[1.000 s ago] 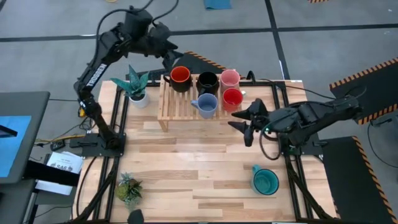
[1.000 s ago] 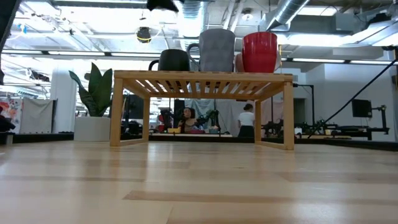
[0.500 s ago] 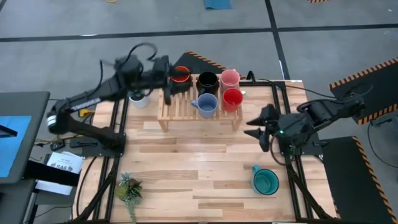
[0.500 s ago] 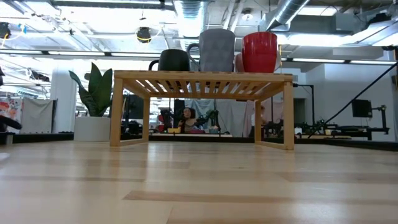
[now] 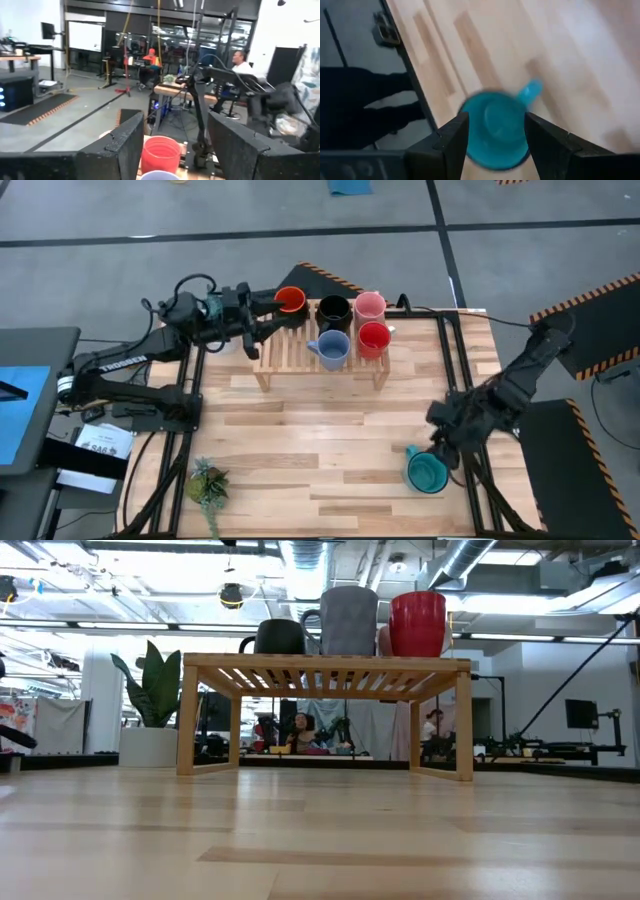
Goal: Place coffee mugs
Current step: Put the teal blue mug on the shelf
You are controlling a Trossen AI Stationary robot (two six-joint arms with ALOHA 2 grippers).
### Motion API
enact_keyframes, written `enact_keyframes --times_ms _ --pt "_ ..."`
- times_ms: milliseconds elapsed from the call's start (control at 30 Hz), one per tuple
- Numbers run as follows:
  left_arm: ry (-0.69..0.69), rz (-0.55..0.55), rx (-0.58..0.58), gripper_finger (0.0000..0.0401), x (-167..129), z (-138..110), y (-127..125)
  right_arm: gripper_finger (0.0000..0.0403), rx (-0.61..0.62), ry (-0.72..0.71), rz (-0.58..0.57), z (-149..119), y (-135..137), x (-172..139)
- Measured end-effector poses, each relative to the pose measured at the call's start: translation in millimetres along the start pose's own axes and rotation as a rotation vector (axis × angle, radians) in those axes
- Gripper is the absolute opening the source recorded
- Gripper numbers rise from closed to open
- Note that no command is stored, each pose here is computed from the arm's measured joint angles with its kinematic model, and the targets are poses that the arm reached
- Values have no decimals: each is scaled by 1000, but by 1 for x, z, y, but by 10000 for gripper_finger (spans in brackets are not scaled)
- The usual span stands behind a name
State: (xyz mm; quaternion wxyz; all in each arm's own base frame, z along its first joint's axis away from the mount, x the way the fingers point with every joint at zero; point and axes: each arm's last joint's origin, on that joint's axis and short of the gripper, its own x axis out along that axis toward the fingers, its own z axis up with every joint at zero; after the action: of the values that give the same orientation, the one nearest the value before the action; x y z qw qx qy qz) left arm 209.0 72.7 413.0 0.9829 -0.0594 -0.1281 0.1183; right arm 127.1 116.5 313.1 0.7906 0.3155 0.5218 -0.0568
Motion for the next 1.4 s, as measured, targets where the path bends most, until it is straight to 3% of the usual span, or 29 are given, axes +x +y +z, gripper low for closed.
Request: enact_keyframes --times_ms 167,367,967,1067,1233,1400 --pt "4 27 10 204 0 -1 1 217 191 61 -87 -23 -5 22" --pt "11 31 50 204 2 -2 1 217 338 81 -217 -36 -11 48" --pt "9 32 55 204 2 -2 1 210 345 170 -416 -46 -2 98" --pt "9 32 56 204 2 -2 1 176 378 166 -423 -41 -2 101" --pt "2 31 72 204 0 0 1 52 388 138 -417 -22 -4 108" --pt "-29 27 126 204 -3 11 -1 42 384 10 -331 12 -6 117"
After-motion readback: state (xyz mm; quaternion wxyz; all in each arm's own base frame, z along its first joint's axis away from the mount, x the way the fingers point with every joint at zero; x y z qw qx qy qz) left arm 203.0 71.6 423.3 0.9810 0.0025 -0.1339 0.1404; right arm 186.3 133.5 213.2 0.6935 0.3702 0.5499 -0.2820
